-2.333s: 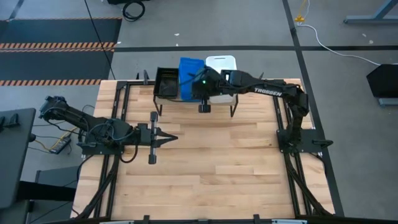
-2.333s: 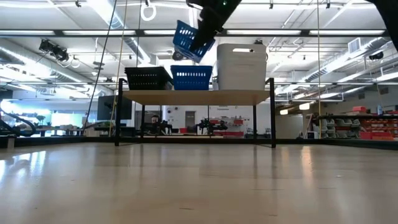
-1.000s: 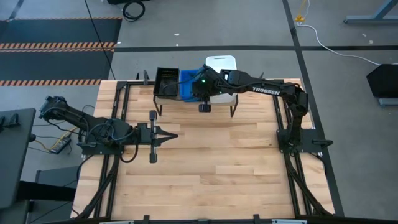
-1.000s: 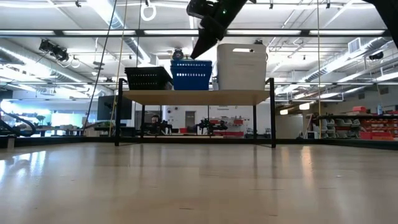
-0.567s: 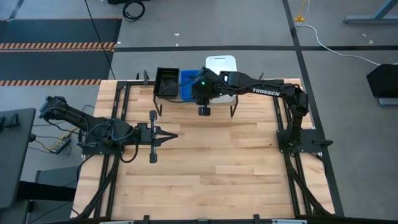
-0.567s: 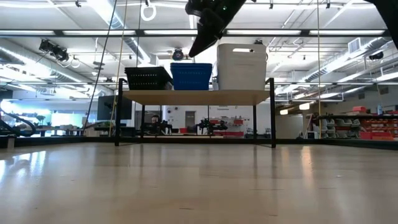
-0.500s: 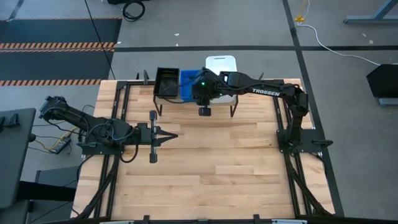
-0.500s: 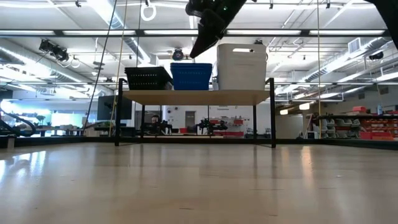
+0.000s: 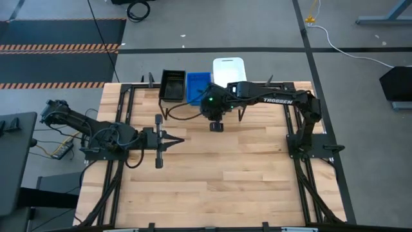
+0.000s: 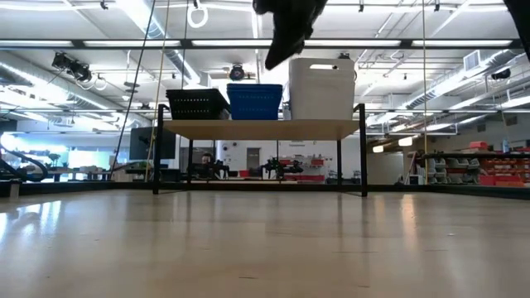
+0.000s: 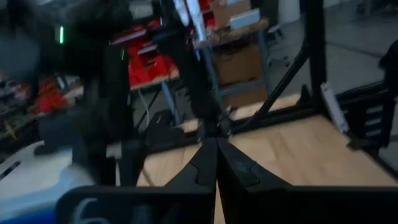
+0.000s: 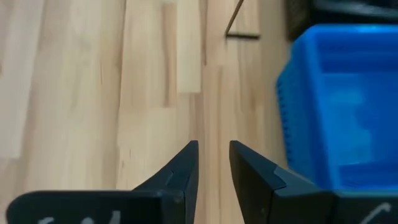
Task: Stack baskets on shelf by color
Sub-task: Return to Home Position
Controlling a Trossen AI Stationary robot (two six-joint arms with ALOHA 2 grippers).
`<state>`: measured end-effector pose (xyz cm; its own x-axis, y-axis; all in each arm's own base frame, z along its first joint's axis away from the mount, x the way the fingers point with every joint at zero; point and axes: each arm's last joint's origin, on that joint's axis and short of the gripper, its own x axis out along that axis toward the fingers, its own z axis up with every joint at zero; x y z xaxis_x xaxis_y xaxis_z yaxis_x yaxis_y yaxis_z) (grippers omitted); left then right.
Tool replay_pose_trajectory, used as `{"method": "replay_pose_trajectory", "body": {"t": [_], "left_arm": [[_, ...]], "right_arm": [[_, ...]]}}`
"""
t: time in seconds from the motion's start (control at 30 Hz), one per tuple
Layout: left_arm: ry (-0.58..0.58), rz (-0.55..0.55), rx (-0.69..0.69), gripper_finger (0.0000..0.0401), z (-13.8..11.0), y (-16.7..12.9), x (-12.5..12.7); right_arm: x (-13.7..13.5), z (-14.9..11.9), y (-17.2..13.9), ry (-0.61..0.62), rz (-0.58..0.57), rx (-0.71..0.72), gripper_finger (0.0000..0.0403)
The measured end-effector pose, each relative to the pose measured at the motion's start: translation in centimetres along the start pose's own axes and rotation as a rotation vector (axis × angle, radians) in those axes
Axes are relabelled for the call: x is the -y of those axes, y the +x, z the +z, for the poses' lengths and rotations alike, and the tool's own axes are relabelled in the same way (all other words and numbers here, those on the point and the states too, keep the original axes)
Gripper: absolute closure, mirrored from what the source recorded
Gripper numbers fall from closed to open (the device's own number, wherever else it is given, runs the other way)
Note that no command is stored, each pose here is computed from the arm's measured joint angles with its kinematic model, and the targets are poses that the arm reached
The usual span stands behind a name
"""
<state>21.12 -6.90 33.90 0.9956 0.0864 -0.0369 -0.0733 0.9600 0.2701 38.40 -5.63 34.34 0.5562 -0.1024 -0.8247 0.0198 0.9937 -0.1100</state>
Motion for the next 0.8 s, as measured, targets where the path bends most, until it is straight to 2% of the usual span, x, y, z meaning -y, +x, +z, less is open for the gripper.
{"method": "replay_pose_trajectory", "body": {"t": [0.27,0.43,0.6,0.7,0.8], "left_arm": [[-0.037,0.068,-0.114,0.0394,-1.0,-1.1,-2.4],[-0.05,0.112,-0.021,0.0394,-3.1,-2.8,-3.0],[-0.144,0.191,0.134,0.0394,-5.1,-5.7,-4.2],[-0.177,0.162,0.189,0.0394,-5.8,-7.1,-4.4],[-0.189,0.133,0.232,0.0394,-5.9,-8.1,-4.6]], "right_arm": [[0.8,-0.6,-6.9,0.128,-0.03,0.15,0.0324],[-0.3,-1.7,-8.9,0.157,-0.013,0.199,0.0344],[-1.5,-4.7,-9.3,0.181,-0.004,0.224,0.0377],[-2.0,-7.1,-10.0,0.208,-0.001,0.285,0.0395],[-2.3,-9.7,-10.5,0.261,-0.005,0.367,0.0393]]}}
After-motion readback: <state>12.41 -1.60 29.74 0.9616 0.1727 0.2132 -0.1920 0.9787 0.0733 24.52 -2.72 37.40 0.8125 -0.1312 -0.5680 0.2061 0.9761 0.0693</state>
